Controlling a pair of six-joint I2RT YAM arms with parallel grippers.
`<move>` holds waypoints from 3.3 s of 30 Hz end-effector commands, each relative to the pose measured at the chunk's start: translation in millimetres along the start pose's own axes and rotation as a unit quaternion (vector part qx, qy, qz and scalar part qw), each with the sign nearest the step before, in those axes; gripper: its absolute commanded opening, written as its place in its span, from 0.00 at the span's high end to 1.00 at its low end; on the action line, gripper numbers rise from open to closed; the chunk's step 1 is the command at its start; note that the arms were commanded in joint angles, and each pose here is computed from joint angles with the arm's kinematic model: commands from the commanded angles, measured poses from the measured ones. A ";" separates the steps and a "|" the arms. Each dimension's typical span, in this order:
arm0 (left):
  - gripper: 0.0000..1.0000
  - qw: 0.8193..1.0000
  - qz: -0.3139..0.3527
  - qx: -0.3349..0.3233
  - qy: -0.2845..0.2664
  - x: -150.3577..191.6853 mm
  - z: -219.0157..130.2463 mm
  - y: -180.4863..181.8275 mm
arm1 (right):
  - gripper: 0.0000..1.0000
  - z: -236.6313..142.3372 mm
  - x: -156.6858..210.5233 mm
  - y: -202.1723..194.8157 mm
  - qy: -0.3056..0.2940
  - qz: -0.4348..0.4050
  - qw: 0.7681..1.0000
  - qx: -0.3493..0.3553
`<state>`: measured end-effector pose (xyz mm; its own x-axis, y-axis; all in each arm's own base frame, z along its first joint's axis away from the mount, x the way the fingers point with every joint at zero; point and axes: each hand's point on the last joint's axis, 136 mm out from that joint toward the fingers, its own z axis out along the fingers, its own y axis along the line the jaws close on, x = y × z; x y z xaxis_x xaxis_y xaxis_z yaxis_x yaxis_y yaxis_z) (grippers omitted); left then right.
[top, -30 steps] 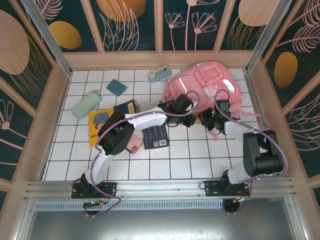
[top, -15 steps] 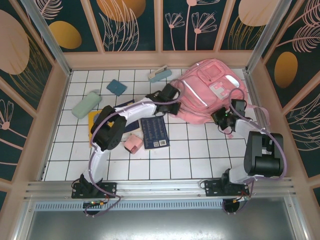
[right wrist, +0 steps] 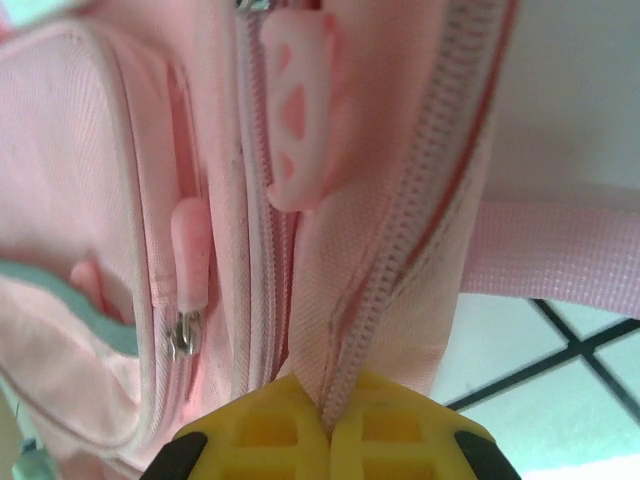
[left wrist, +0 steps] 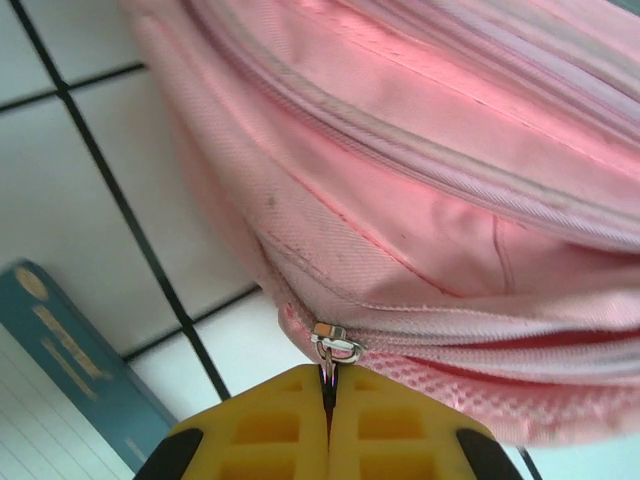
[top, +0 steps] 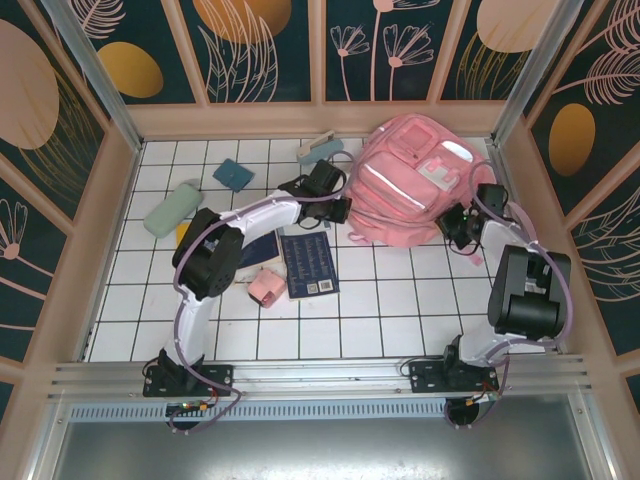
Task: Pack the student bag
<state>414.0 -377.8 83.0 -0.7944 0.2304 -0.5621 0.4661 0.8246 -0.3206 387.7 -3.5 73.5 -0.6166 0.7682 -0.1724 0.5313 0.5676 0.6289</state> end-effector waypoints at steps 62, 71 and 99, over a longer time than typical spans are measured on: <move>1.00 0.996 -0.029 -0.088 -0.001 -3.8 22.1 40.3 | 1.00 -63.2 39.1 -34.4 -0.064 -0.002 0.996 0.055; 1.00 0.991 -0.077 -0.084 -0.065 -52.2 44.8 68.7 | 1.00 -85.7 18.1 -35.1 -0.072 -0.016 0.997 0.036; 1.00 0.994 -0.039 0.103 -0.024 -0.1 19.7 -57.7 | 0.39 -24.9 153.6 59.9 0.075 0.073 0.986 -0.127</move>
<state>394.0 -430.8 55.1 -0.8314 0.1811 -0.5253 0.4622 0.7502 -0.4729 301.6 134.9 101.0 -0.6567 0.7540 0.0153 0.4729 0.3960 0.7871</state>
